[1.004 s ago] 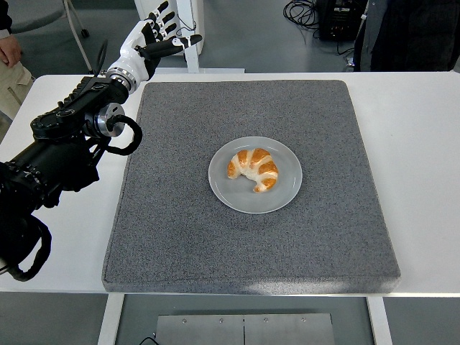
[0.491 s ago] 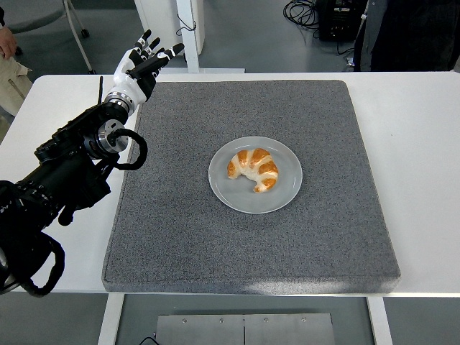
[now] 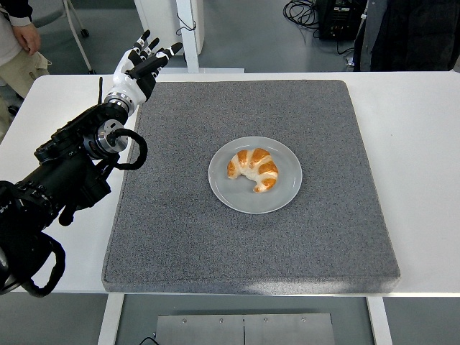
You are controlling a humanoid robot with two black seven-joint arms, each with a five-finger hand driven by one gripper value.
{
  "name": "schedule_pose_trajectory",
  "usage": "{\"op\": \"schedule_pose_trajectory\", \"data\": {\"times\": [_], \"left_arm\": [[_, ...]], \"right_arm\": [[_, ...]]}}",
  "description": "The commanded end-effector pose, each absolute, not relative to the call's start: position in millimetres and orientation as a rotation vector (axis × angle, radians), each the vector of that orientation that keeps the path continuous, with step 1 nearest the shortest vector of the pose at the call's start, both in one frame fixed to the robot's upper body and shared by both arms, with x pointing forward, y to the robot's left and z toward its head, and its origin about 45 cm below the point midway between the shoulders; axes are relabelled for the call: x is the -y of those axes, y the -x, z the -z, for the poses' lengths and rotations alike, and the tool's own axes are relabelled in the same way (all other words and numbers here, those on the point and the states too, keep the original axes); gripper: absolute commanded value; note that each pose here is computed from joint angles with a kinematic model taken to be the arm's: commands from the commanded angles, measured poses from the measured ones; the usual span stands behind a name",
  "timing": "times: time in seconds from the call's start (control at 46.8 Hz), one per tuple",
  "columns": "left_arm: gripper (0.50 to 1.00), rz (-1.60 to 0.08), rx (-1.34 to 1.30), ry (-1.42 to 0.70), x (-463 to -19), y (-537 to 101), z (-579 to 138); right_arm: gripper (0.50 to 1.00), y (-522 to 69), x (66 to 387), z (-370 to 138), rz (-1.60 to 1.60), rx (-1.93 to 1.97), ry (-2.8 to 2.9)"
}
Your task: Place the bread on the plate
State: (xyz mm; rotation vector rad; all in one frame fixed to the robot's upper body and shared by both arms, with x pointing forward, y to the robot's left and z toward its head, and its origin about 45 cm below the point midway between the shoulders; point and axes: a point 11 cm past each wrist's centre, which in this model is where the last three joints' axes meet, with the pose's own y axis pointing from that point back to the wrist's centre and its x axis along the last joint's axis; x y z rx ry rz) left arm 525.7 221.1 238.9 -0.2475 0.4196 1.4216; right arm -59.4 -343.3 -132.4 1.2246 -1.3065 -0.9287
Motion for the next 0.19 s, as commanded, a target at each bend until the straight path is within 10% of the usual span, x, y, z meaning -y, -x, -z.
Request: {"op": "schedule_pose_trajectory", "data": {"times": [0.0,0.171], "left_arm": [[1.000,-1.415,-0.421,0.249,-220.5,-525.3,-238.6],[1.000,-1.414,-0.420,0.251,-220.4,-525.3,-238.8]], "right_arm": [[1.000,59.7,342.8,132.5,0.930,1.306,-1.225],[1.000,58.7,342.7,132.5,0.927,1.305,-1.229]]}}
